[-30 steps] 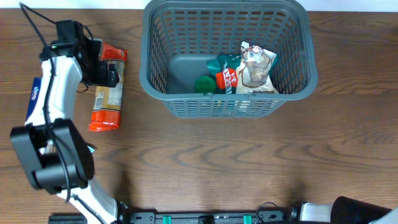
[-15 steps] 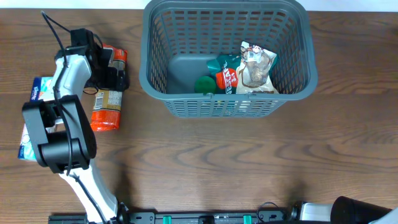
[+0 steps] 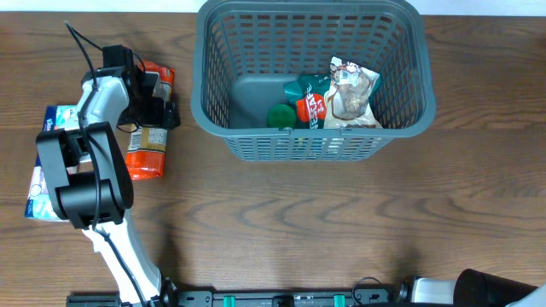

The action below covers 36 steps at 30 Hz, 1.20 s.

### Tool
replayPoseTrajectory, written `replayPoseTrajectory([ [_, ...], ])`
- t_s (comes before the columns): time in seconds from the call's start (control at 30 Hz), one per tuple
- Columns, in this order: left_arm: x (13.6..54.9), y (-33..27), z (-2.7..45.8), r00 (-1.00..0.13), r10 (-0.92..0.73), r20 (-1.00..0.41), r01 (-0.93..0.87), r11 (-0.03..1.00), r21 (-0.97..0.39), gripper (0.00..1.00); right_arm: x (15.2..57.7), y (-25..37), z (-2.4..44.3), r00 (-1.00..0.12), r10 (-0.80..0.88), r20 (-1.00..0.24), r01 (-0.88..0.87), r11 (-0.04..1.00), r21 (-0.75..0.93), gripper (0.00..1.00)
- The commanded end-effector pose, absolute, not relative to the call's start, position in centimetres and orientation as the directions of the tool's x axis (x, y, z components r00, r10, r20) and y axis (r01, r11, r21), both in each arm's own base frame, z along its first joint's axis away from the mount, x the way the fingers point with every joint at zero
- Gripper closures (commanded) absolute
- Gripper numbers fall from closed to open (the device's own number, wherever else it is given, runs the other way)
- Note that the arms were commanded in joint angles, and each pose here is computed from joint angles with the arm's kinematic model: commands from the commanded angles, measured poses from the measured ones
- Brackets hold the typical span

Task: Pack container
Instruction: 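Move the left gripper down onto the orange-ended cracker package and grasp it, then lift the cracker package and lower it into the basket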

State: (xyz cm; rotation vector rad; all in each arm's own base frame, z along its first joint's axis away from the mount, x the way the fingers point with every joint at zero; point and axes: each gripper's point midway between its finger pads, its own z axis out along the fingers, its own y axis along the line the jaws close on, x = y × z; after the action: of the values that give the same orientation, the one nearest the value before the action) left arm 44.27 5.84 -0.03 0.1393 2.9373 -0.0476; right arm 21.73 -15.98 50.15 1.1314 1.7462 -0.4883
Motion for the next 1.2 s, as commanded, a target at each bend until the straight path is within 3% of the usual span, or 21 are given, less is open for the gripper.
replayPoseTrajectory([
  [0.0,44.1,5.7,-1.2,-0.980,0.090,-0.179,0.097,0.995,-0.030,0.01,21.5,-16.3,50.1,-0.092,0.476,-0.875,0.868,0.468,0.163,0.01],
  [0.07,44.3,5.8,-1.1,-0.979,0.091,-0.184,0.098,0.995,-0.029,0.02,21.5,-16.3,50.1,-0.092,0.476,-0.875,0.868,0.468,0.163,0.01],
  [0.1,44.3,5.8,-1.1,-0.978,0.091,-0.187,0.098,0.995,-0.028,0.08,21.6,-16.3,50.1,-0.092,0.476,-0.875,0.868,0.468,0.163,0.01],
  [0.13,44.4,5.8,-1.1,-0.978,0.092,-0.188,0.099,0.995,-0.027,0.21,21.5,-16.3,50.1,-0.092,0.476,-0.875,0.868,0.468,0.163,0.01],
  [0.2,44.3,5.8,-1.1,-0.978,0.091,-0.187,0.098,0.995,-0.029,0.79,21.5,-16.3,50.1,-0.092,0.476,-0.875,0.868,0.468,0.163,0.01],
  [0.23,44.3,5.6,-1.1,-0.978,0.090,-0.187,0.099,0.994,-0.037,0.94,21.5,-16.3,50.1,-0.092,0.476,-0.875,0.868,0.468,0.163,0.01],
  [0.4,44.8,4.6,-0.3,-0.972,0.089,-0.217,0.111,0.990,-0.089,0.95,21.5,-16.3,50.1,-0.092,0.476,-0.875,0.868,0.468,0.163,0.01],
  [0.57,46.3,4.8,4.7,-0.945,0.090,-0.314,0.118,0.991,-0.071,0.94,21.6,-16.3,50.1,-0.092,0.476,-0.875,0.868,0.468,0.163,0.01],
  [0.7,48.3,5.1,13.6,-0.868,0.077,-0.490,0.104,0.994,-0.027,0.94,21.5,-16.3,50.1,-0.092,0.476,-0.875,0.868,0.468,0.163,0.01],
  [0.87,48.6,4.8,28.4,-0.664,0.078,-0.744,0.084,0.996,0.029,0.94,21.5,-16.3,50.1,-0.092,0.476,-0.875,0.868,0.468,0.163,0.01],
  [1.03,45.3,1.6,41.3,-0.414,0.132,-0.901,0.150,0.986,0.075,0.94,21.5,-16.3,50.1,-0.092,0.476,-0.875,0.868,0.468,0.163,0.01],
  [1.17,42.2,-3.4,47.4,-0.246,0.204,-0.948,0.292,0.948,0.128,0.94,21.5,-16.3,50.1,-0.092,0.476,-0.875,0.868,0.468,0.163,0.01],
])
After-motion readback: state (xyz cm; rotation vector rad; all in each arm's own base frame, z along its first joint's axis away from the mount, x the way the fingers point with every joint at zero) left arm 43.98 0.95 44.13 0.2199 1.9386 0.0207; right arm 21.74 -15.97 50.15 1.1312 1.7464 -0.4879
